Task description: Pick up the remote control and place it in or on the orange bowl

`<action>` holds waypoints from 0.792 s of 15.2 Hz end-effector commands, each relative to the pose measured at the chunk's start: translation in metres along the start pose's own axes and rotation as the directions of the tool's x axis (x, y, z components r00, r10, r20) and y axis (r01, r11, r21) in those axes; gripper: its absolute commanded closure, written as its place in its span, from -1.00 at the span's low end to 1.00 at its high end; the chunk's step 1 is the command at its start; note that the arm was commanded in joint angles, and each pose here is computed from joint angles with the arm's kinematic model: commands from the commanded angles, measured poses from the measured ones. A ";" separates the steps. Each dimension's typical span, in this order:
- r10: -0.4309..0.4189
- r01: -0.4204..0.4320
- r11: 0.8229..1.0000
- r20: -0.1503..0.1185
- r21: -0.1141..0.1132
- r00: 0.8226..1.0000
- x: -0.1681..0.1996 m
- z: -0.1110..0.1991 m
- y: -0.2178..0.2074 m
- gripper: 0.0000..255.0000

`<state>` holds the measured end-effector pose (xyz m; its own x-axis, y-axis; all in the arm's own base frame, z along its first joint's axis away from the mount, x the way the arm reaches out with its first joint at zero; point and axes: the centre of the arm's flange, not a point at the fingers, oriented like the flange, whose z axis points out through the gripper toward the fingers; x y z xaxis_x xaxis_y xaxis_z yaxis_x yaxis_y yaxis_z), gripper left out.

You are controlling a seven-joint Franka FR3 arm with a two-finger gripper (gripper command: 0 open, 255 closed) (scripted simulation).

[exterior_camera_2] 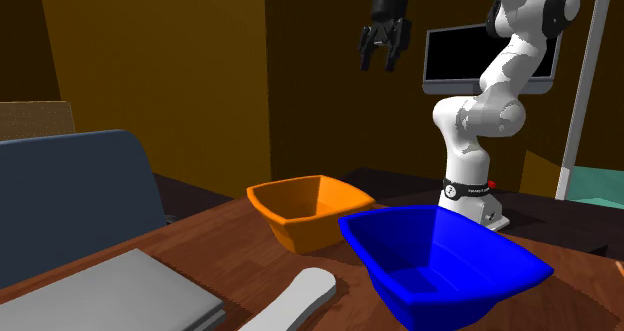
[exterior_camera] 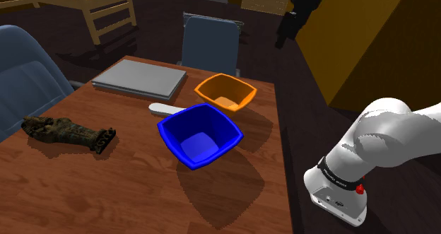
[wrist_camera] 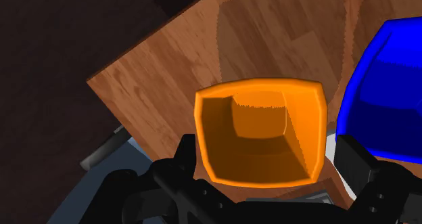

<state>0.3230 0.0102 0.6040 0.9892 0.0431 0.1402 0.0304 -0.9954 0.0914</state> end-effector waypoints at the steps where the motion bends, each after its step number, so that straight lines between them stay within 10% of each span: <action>1: 0.000 0.000 1.000 0.000 0.000 1.000 0.000 0.000 0.000 -1.00; 12: -0.143 0.142 0.989 0.033 0.032 0.989 0.097 0.099 -0.050 -1.00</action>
<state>0.4213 0.0480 0.5235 0.9809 0.1690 0.0968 0.1615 -0.9836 0.0806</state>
